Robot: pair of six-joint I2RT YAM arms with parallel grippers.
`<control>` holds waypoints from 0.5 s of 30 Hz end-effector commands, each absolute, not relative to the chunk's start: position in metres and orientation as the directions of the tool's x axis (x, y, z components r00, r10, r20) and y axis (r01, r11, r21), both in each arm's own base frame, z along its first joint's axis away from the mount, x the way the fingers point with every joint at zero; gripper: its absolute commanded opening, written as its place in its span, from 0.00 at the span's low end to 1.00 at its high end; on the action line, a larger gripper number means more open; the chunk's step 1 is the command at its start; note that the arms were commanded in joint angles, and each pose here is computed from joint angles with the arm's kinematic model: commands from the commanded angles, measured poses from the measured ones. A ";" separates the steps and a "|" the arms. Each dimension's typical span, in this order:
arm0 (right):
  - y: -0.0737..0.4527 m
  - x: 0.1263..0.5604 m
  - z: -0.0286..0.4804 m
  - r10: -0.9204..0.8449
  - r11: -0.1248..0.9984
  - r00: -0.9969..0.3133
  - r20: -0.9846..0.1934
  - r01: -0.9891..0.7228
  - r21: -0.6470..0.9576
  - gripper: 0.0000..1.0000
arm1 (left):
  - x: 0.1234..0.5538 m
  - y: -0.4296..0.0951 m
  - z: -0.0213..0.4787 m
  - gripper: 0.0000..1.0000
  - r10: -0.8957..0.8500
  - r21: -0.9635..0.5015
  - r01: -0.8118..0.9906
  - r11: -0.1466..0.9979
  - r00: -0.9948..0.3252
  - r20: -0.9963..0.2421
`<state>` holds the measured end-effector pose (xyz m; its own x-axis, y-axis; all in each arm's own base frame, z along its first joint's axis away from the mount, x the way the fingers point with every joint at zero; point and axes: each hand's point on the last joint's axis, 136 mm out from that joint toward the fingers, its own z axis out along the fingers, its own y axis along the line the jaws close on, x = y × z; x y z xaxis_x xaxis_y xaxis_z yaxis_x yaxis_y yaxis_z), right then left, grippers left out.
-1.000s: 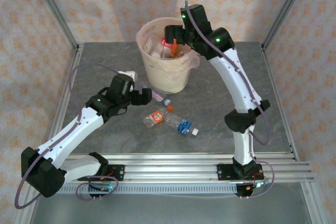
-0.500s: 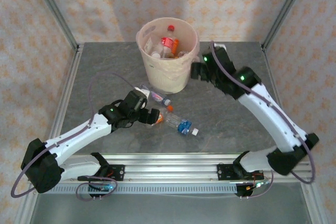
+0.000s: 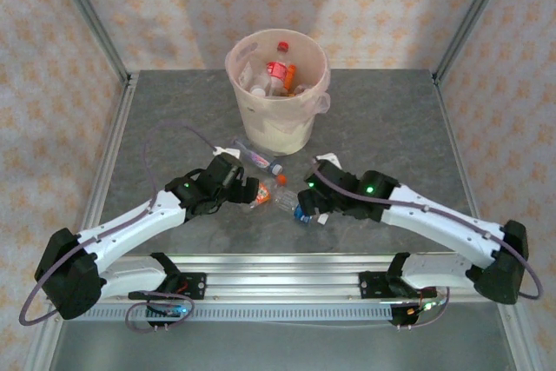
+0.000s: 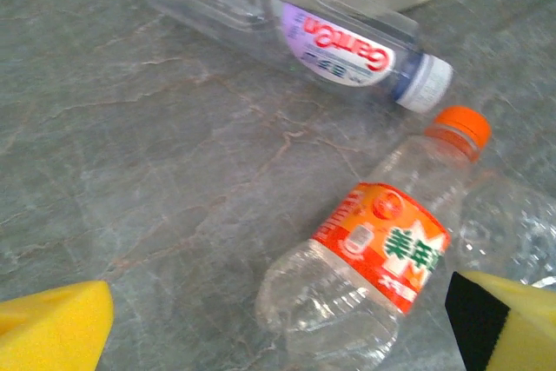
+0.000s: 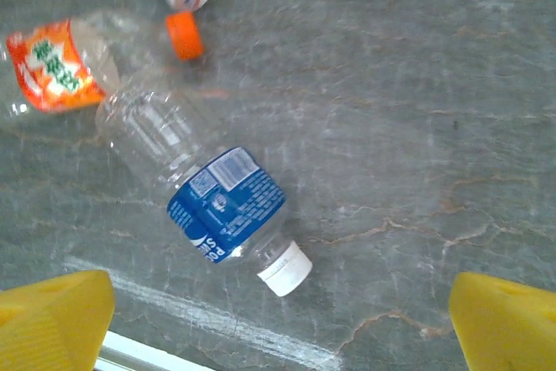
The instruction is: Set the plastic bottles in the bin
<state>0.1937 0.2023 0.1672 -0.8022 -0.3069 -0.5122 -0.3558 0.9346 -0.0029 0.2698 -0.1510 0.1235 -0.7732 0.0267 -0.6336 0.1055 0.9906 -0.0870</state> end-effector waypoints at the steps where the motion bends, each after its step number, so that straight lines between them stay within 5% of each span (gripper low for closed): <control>1: 0.221 0.195 0.152 -0.406 0.894 -0.771 -0.491 -0.446 -0.039 0.99 | 0.274 -0.127 0.121 1.00 -0.055 -0.033 -0.045 0.998 -0.747 -0.663; 15: 0.261 0.211 0.078 -0.625 0.776 -0.714 -0.315 -0.610 -0.157 0.99 | 0.269 -0.107 0.117 1.00 -0.148 -0.034 -0.169 0.985 -0.724 -0.674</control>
<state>0.1994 0.2440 0.0731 -0.7597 -0.5888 -0.2760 -0.5717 0.8070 -0.1480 0.2712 -0.1189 0.1142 -0.7443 -0.1203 -0.6569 -0.1123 0.9922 -0.0545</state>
